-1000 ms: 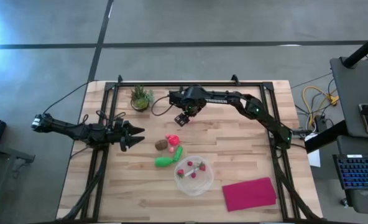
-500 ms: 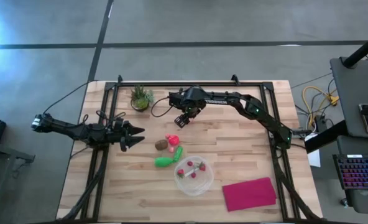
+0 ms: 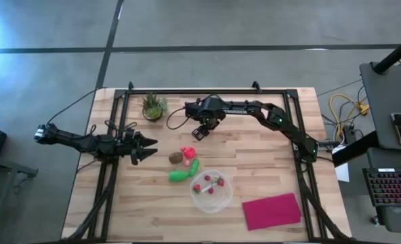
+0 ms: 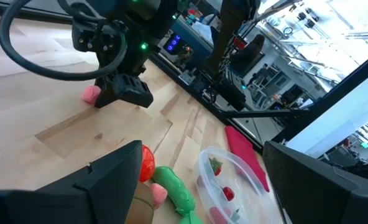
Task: Pick and placing Produce into tupperware
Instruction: Put the top pink peach into the transparent bin, then put the red tomato into the transparent bin
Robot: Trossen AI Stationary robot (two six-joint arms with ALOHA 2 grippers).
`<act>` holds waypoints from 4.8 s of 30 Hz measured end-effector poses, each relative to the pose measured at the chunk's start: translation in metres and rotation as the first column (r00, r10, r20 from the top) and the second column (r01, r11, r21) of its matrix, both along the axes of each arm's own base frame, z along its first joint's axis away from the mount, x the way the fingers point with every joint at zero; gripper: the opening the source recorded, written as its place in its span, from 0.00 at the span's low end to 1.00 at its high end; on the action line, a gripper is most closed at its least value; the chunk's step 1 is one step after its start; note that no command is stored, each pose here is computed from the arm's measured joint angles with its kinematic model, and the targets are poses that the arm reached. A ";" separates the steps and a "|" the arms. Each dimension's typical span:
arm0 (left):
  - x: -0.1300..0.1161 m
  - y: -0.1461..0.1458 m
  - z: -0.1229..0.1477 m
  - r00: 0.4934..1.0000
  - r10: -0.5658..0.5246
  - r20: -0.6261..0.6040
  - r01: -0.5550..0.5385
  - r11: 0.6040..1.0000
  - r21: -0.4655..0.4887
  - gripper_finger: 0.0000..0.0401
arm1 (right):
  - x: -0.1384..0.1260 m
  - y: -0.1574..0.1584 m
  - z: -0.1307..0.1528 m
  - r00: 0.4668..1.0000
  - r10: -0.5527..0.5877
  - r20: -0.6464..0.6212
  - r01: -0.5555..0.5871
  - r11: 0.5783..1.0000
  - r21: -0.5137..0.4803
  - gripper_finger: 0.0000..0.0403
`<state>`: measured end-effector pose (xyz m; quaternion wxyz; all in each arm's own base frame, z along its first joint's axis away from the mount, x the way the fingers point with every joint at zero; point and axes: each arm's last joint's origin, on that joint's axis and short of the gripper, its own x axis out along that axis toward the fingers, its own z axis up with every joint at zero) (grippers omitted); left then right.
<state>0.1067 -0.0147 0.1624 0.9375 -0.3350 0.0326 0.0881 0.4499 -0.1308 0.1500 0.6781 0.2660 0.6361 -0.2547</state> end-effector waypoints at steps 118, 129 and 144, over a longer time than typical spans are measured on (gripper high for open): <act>0.000 0.000 0.000 1.000 0.001 0.000 -0.001 1.000 0.000 0.80 | 0.052 0.121 0.023 0.745 0.666 0.035 -0.649 0.737 -0.189 0.63; 0.000 0.000 0.000 1.000 0.001 0.000 -0.001 1.000 0.000 0.80 | 0.000 0.152 0.148 0.751 0.634 0.182 -0.624 0.773 -0.115 0.65; 0.000 0.000 0.000 1.000 0.000 -0.001 0.000 1.000 0.000 0.80 | -0.040 0.256 0.100 0.821 0.568 0.062 -0.570 0.821 0.022 0.65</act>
